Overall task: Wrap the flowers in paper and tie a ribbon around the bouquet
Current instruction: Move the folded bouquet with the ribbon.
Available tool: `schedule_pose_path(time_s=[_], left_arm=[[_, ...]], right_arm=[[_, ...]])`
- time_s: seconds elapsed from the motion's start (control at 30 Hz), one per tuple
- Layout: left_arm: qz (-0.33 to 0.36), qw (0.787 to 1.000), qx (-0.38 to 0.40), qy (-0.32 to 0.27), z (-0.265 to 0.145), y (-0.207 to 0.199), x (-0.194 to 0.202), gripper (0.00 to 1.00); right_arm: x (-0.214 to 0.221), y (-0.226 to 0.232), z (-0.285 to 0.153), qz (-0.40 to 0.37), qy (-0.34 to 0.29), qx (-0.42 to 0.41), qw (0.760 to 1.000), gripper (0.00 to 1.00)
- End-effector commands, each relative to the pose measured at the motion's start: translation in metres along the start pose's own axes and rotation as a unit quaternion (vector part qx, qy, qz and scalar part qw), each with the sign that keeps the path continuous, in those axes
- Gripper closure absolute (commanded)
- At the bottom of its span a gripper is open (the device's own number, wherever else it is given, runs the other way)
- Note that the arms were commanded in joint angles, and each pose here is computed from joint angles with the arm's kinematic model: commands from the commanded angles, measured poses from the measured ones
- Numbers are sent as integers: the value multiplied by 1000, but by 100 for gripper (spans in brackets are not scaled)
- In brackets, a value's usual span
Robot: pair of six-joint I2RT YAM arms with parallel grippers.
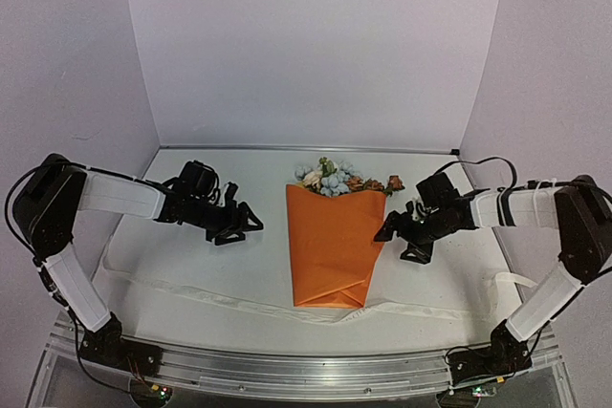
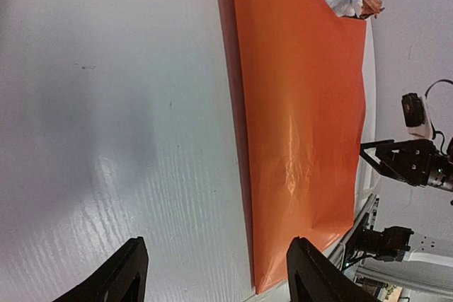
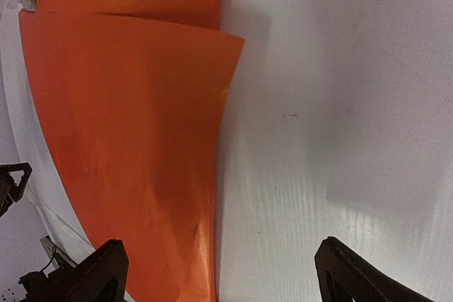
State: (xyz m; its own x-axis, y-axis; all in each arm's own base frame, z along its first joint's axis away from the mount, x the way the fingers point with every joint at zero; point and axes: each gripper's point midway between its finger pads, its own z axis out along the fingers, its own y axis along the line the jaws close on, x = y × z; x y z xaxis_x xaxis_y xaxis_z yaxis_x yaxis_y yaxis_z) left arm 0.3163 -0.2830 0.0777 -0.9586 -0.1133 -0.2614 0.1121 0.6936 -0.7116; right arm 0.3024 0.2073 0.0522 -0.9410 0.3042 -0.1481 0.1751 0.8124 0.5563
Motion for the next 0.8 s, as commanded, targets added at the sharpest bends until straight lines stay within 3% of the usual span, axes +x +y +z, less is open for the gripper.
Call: schedule_pose_path(time_s=[0.0, 0.4, 0.6, 0.77], left_arm=[[29, 998, 58, -8, 3, -33, -15, 32], [33, 996, 74, 29, 11, -37, 4, 37], [24, 996, 71, 40, 14, -34, 10, 39], [18, 997, 64, 43, 17, -31, 8, 40]], right_arm=[[-5, 26, 20, 8, -8, -65, 998, 9], [2, 22, 59, 63, -5, -103, 993, 38], [-2, 33, 60, 95, -8, -123, 988, 76], [-8, 45, 50, 124, -10, -130, 984, 89]])
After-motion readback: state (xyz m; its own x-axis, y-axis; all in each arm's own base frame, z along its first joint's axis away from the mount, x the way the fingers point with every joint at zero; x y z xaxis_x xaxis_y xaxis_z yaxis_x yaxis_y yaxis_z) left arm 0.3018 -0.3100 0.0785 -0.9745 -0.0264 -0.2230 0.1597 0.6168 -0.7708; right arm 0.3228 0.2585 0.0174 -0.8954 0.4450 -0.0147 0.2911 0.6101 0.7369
